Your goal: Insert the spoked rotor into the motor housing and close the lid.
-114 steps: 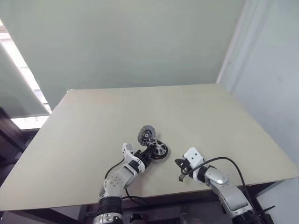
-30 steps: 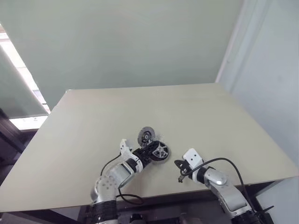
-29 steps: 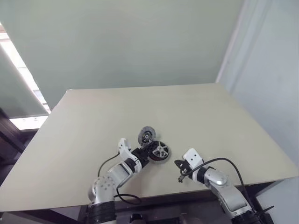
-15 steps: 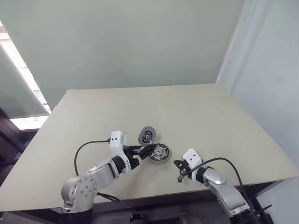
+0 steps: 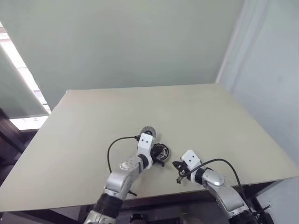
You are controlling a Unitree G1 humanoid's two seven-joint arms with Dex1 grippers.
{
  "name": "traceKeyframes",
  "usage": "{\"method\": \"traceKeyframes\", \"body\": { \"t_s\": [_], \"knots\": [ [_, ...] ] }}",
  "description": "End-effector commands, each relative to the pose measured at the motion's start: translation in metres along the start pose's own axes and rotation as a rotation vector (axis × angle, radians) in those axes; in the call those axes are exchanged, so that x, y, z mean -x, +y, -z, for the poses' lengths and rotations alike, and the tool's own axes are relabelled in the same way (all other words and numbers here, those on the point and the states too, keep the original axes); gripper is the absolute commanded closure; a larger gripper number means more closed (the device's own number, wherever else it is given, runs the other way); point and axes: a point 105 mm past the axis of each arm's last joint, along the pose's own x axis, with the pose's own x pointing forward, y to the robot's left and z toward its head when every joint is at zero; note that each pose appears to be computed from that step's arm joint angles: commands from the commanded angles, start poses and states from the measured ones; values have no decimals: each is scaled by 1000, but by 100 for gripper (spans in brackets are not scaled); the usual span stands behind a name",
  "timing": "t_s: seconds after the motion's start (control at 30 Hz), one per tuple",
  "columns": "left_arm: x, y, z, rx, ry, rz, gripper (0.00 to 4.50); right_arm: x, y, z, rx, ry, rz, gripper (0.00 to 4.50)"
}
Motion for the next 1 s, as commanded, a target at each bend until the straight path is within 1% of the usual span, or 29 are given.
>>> {"method": "traceKeyframes", "body": {
  "t_s": [0.03, 0.13, 0.2, 0.27, 0.4, 0.53, 0.63, 0.73, 0.9, 1.0],
  "knots": [
    [-9, 1, -6, -69, -28, -14, 446, 2, -3, -18, 33, -62, 19, 450],
    [-12, 1, 19, -91, 92, -11, 446, 3, -3, -18, 30, -67, 28, 450],
    [-10, -2, 29, -103, 130, 2, 446, 4, -4, -19, 28, -72, 36, 450],
    [-8, -5, 25, -75, 102, 20, 446, 4, -5, -20, 29, -77, 44, 450],
    [1, -14, -4, 3, -44, 100, 446, 6, -8, -21, 32, -82, 55, 450],
    [19, -7, -37, 22, -192, 119, 446, 6, -13, -25, 45, -88, 63, 450],
    [40, -1, -53, 20, -253, 134, 446, 7, -16, -27, 54, -92, 65, 450],
    [55, 3, -56, 24, -259, 139, 446, 7, -19, -28, 58, -94, 67, 450],
    [85, 5, -45, 67, -227, 180, 446, 7, -25, -27, 52, -38, 74, 450],
    [106, 13, -31, 104, -199, 159, 450, 7, -24, -32, 57, -11, 44, 393]
  ]
}}
